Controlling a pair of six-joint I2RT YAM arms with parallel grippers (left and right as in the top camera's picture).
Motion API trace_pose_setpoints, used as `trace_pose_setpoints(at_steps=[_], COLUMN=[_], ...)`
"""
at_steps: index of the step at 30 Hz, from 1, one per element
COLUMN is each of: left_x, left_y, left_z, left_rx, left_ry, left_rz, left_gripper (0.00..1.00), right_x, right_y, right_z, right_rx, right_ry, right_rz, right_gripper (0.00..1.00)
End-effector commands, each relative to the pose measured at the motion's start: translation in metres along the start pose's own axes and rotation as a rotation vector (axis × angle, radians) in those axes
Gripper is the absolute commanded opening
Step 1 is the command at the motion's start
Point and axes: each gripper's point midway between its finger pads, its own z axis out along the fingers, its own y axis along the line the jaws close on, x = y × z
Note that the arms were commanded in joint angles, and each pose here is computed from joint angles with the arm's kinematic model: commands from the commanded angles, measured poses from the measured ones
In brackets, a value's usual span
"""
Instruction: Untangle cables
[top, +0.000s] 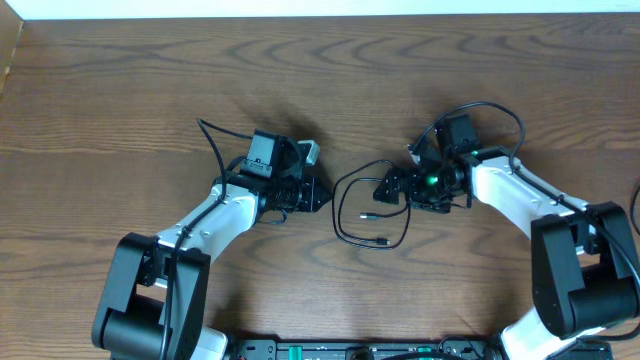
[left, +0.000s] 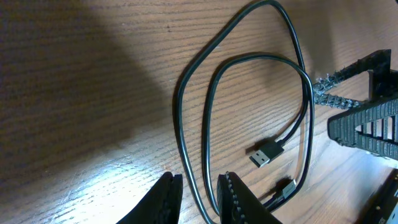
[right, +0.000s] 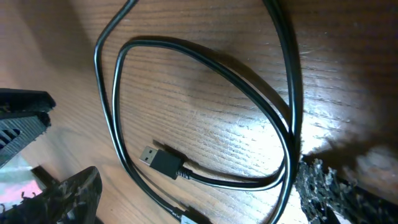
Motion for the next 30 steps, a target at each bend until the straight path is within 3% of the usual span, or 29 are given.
trace_pose_setpoints(at_steps=[1,22,30], left_x=[0.012,0.034,0.046], left_y=[0.004,0.012,0.023], left_z=[0.005,0.013,0.040], left_rx=[0.005,0.009,-0.003], left_ry=[0.033,0.085,0.131], left_rz=[-0.005,-0.051,-0.080], left_gripper=[0.25,0.25,0.25], right_x=[0.039,0.035,0.034], right_y=[-0.058,-0.059,-0.059], right_z=[0.023,0.023,0.023], right_rx=[0.171,0.170,0.169], right_ry=[0.103,0.087,0.083], right_rz=[0.111,0.109,0.107], right_gripper=[0.99,0.99,0.99])
